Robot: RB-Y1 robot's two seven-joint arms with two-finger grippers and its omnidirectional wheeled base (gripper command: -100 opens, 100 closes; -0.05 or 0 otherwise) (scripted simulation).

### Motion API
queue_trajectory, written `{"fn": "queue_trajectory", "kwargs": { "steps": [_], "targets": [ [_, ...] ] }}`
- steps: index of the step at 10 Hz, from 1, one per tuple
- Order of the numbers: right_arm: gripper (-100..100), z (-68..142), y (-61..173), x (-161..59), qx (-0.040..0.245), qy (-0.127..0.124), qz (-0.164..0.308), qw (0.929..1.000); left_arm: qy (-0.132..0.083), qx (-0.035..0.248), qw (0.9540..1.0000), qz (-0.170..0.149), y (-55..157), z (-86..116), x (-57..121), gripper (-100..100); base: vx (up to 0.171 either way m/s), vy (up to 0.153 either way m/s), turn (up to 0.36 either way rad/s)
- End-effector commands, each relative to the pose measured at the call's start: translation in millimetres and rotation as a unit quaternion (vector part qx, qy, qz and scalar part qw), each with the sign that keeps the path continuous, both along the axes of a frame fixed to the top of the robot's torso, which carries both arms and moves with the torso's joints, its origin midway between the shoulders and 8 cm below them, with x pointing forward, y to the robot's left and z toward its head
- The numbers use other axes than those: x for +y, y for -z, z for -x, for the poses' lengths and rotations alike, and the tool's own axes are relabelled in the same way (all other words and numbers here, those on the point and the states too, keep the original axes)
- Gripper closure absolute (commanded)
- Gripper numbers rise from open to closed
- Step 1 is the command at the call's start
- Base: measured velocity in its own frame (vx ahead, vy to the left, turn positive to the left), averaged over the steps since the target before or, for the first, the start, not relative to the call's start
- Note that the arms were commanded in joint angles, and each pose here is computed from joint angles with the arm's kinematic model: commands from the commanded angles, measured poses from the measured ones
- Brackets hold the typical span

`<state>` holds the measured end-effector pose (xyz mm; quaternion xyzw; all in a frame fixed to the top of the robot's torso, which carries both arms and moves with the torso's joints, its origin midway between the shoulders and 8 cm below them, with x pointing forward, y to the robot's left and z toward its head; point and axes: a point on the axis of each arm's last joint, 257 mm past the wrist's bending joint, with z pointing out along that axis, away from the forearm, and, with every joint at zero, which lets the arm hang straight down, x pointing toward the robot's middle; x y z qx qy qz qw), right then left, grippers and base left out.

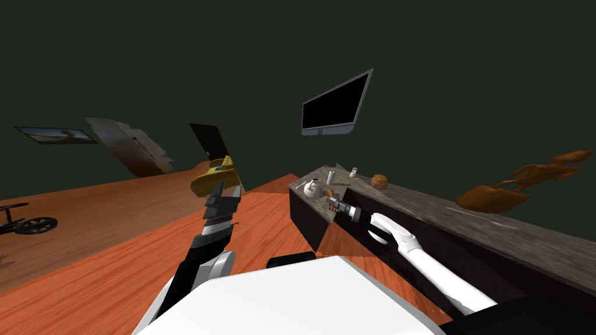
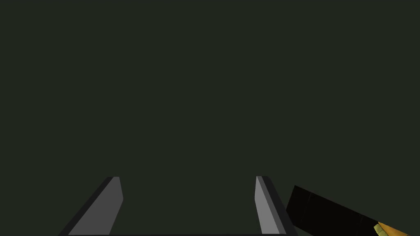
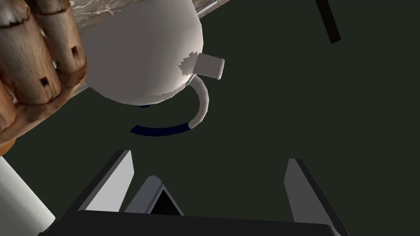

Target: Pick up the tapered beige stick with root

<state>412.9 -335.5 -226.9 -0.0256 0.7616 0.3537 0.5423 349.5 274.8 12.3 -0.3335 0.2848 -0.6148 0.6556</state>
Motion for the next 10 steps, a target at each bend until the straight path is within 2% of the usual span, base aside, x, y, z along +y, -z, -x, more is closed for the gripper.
{"fn": "queue_trajectory", "kwargs": {
  "steps": [1,2,3,4,5,7,8,9,10],
  "targets": [
    [-100,3.8,14.3,-10.4,0.027,-0.011,0.029,0.9991,0.000,0.000,1.0000,0.000,0.0,0.0,0.0,0,-0.001,-0.024,0.266],
    [-100,7.9,26.2,-18.7,0.050,-0.019,0.045,0.9976,0.000,0.000,1.0000,0.000,0.0,0.0,0.0,0,0.002,-0.038,0.494],
    [-100,8.4,25.7,-23.4,0.051,-0.022,0.059,0.9967,0.000,0.000,1.0000,0.000,-0.1,0.0,-0.1,0,0.003,-0.041,0.193],
    [-100,13.3,36.9,-34.4,0.074,-0.031,0.083,0.9933,0.000,0.000,1.0000,0.000,0.0,0.0,0.0,0,0.007,-0.029,0.286],
    [-100,13.3,36.2,-36.0,0.074,-0.031,0.086,0.9930,0.000,0.000,1.0000,0.000,0.0,0.0,0.0,0,0.005,-0.029,0.116],
    [-100,23.1,52.6,-59.6,0.117,-0.046,0.129,0.9837,0.000,0.000,1.0000,0.000,0.0,0.0,0.0,0,0.011,-0.031,0.315],
    [-100,23.5,51.6,-63.8,0.118,-0.048,0.139,0.9821,0.000,0.000,1.0000,0.000,0.0,0.0,0.0,0,0.010,-0.043,0.149],
    [-100,28.7,56.9,-78.5,0.139,-0.054,0.164,0.9750,0.000,0.000,1.0000,0.000,0.0,0.0,0.0,0,0.015,-0.039,0.232],
    [-100,28.7,56.8,-78.7,0.139,-0.054,0.164,0.9750,0.000,0.000,1.0000,0.000,0.0,0.0,0.0,0,0.015,-0.040,0.128]
  ]
}}
